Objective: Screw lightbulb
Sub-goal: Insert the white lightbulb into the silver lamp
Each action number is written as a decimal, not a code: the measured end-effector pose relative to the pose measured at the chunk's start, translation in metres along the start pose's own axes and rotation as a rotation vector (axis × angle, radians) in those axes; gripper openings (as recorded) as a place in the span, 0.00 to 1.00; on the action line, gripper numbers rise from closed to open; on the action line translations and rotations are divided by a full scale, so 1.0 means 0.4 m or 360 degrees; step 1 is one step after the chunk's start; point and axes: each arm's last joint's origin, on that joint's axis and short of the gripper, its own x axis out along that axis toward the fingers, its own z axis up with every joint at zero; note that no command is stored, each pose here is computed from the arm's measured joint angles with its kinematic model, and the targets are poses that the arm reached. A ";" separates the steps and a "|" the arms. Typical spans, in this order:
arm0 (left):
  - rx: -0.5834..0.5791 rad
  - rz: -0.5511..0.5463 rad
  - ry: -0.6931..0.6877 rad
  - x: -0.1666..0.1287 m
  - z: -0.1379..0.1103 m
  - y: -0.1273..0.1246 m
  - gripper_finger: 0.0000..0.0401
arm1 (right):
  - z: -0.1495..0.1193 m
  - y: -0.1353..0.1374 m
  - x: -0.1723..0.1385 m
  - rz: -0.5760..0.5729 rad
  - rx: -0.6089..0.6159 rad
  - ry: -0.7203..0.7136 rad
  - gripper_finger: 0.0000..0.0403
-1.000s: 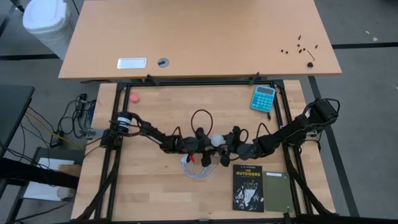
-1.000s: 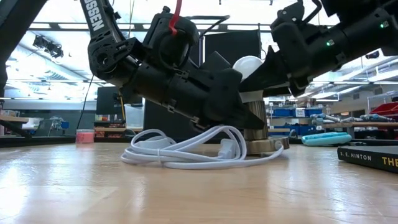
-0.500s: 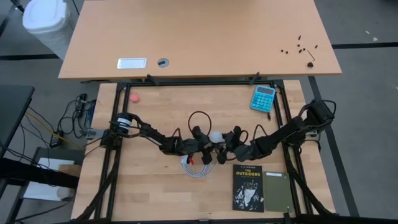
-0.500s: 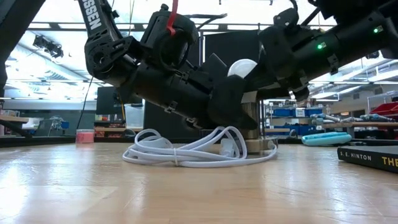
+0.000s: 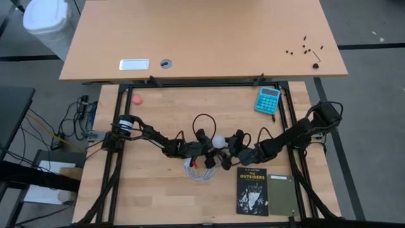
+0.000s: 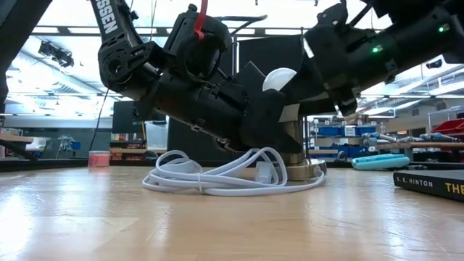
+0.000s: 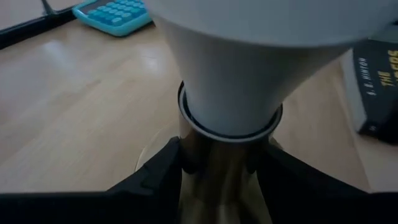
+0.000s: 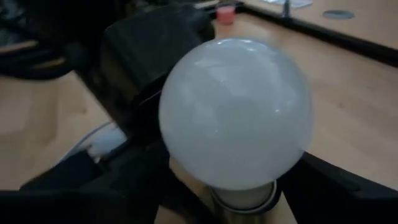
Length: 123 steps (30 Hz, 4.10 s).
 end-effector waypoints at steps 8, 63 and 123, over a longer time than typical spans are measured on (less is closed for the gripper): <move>0.0093 -0.0179 0.0030 -0.001 -0.002 -0.009 0.46 | -0.007 -0.006 -0.033 0.0154 -0.0159 0.0245 0.86; 0.0245 -0.0613 0.0091 0.001 -0.006 -0.011 0.46 | 0.079 -0.016 -0.084 0.0227 -0.0459 0.0932 0.79; 0.0276 -0.0824 0.0074 -0.006 -0.005 -0.028 0.46 | 0.241 0.156 0.061 0.0687 -0.1324 0.1395 0.86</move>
